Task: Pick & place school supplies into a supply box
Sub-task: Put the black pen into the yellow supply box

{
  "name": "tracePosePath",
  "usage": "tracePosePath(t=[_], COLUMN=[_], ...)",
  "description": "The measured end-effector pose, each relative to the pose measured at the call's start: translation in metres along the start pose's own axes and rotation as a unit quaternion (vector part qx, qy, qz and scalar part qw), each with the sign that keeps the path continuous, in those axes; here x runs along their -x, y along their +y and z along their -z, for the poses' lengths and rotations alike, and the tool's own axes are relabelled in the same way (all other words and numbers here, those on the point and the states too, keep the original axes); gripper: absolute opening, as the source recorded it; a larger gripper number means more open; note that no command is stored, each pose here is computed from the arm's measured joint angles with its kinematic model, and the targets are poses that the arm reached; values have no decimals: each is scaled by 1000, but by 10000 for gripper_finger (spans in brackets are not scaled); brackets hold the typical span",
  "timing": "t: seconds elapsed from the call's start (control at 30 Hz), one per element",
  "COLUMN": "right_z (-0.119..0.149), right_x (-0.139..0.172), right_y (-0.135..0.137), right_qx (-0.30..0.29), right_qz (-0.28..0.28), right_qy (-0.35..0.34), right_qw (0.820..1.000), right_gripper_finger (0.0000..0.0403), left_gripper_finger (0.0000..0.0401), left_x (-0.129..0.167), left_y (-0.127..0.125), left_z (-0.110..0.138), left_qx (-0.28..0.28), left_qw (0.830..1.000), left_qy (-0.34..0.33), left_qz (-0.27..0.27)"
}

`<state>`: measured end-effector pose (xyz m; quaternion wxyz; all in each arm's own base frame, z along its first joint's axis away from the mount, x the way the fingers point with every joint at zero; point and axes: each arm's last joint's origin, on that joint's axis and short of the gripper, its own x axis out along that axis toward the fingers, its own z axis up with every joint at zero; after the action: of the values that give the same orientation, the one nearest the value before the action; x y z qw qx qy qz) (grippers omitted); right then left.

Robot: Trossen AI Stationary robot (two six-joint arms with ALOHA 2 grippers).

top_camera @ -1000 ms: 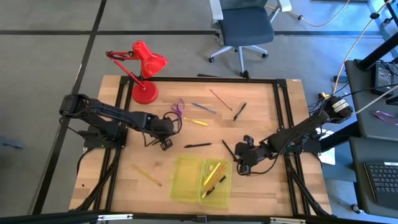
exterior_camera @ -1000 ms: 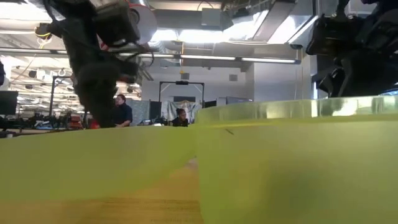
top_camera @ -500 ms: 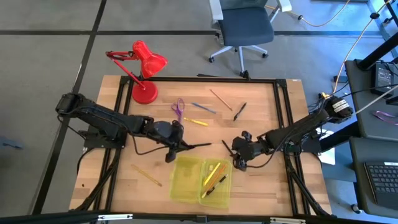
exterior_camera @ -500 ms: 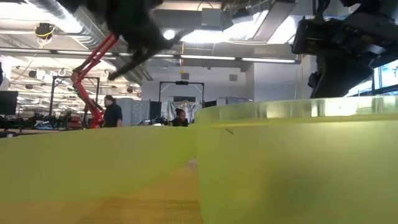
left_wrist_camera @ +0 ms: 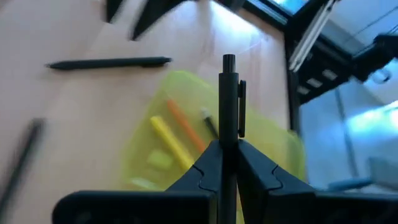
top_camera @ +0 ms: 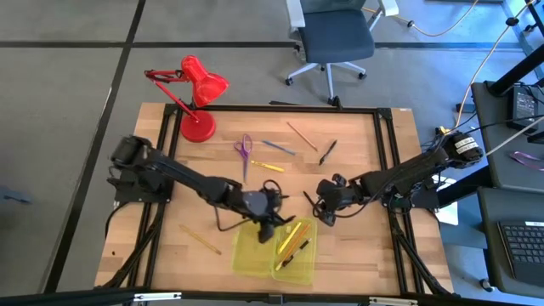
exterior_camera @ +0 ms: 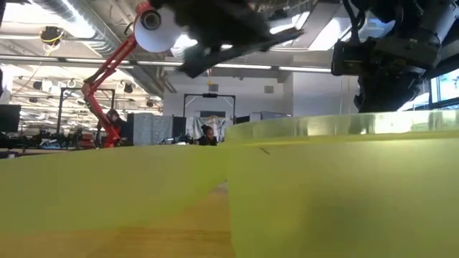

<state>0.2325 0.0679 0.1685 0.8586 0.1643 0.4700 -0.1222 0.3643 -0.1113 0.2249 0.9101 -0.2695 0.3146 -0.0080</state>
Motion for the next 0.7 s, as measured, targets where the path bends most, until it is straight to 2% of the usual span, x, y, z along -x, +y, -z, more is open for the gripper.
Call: tracePosePath(t=[0.2,0.3,0.43,0.6,0.7], right_z=[3,7,12,17,17], right_x=[-1,0,1,2,3], right_y=[-9,-12,-16,-19,-20], right_qx=[-8,-9,-2,8,10], right_qz=[31,44,64,81,85], right_qy=[31,51,76,99,103], right_qw=[999,998,995,992,991], right_gripper_finger=[155,155,155,155,155], left_gripper_finger=[18,18,19,19,19], left_x=[-35,-50,-69,-90,-96], left_y=[-17,-20,-17,-8,-3], left_z=[-10,-13,-1,20,24], left_qx=[77,133,212,244,260], left_qw=[997,991,977,968,964], left_qy=[-15,-23,-13,9,13], left_qz=[-2,-4,-19,-49,-56])
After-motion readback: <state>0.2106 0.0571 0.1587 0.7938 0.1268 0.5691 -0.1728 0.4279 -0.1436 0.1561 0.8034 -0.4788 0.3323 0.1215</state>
